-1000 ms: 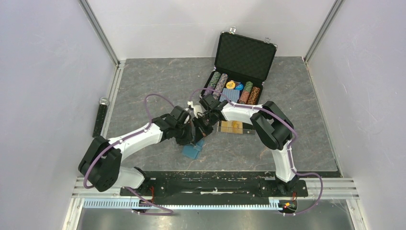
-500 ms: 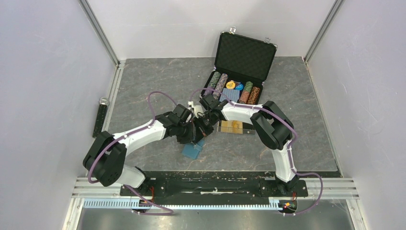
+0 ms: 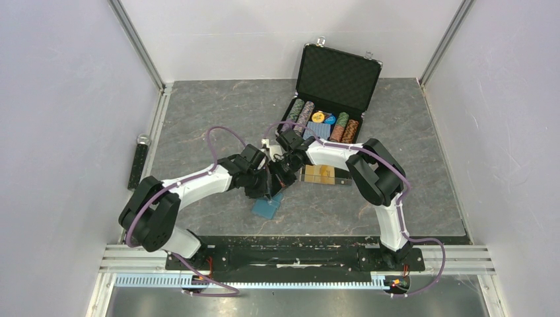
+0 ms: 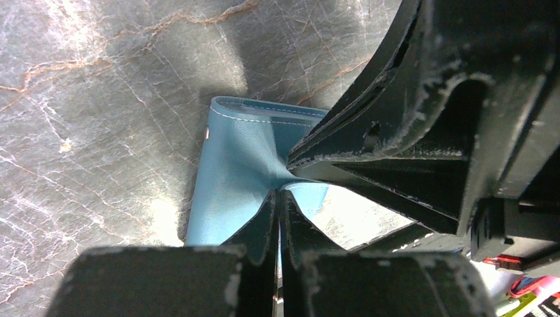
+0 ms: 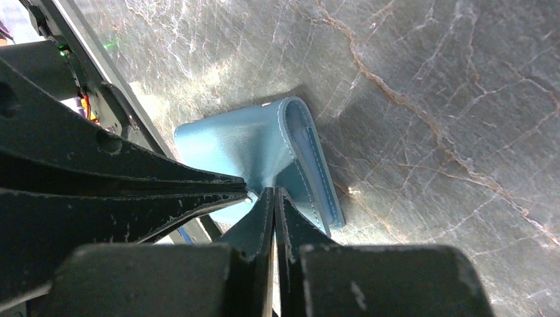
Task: Put the credit cards into the card holder
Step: Close the card holder at the center of the board.
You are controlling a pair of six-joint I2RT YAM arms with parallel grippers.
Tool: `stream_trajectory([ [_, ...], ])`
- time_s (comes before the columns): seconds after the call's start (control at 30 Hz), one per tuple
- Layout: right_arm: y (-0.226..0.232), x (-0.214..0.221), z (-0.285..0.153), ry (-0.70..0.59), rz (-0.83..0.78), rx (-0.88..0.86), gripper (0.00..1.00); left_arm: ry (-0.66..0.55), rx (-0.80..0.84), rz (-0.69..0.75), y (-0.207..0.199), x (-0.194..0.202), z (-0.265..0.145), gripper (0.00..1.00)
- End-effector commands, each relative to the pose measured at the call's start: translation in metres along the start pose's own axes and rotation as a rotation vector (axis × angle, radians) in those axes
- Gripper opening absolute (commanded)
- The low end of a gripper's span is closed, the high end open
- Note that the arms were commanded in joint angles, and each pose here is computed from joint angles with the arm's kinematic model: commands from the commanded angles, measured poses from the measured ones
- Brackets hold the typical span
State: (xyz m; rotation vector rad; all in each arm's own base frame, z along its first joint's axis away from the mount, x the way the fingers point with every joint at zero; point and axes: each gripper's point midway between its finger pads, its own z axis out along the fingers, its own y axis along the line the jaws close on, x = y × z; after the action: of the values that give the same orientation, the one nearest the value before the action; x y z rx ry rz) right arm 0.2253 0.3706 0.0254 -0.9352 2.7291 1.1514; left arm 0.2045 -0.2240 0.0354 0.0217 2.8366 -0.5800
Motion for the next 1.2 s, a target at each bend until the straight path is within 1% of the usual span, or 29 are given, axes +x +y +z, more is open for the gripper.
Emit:
stream_trajectory([
  [0.0, -0.002, -0.006, -0.001, -0.01, -0.116, 0.057, 0.0, 0.019, -0.035, -0.002, 0.013, 0.006, 0.008, 0.02],
  [0.23, 0.025, -0.021, -0.021, -0.073, -0.171, -0.001, 0.0, 0.027, -0.036, -0.012, 0.017, 0.012, 0.011, 0.02],
  [0.43, 0.033, -0.007, -0.03, -0.066, -0.174, -0.025, 0.0, 0.023, -0.032, -0.012, 0.016, 0.011, 0.01, 0.02],
  [0.73, 0.033, 0.022, -0.012, 0.007, -0.159, -0.056, 0.0, 0.01, -0.016, -0.016, 0.012, 0.01, 0.007, 0.02],
  [0.87, 0.028, 0.024, -0.002, 0.027, -0.156, -0.032, 0.0, 0.008, -0.005, -0.018, 0.01, 0.009, 0.006, 0.05],
  [1.17, 0.027, 0.025, 0.006, 0.043, -0.147, -0.021, 0.0, -0.003, 0.011, -0.017, 0.008, 0.01, 0.003, 0.05],
])
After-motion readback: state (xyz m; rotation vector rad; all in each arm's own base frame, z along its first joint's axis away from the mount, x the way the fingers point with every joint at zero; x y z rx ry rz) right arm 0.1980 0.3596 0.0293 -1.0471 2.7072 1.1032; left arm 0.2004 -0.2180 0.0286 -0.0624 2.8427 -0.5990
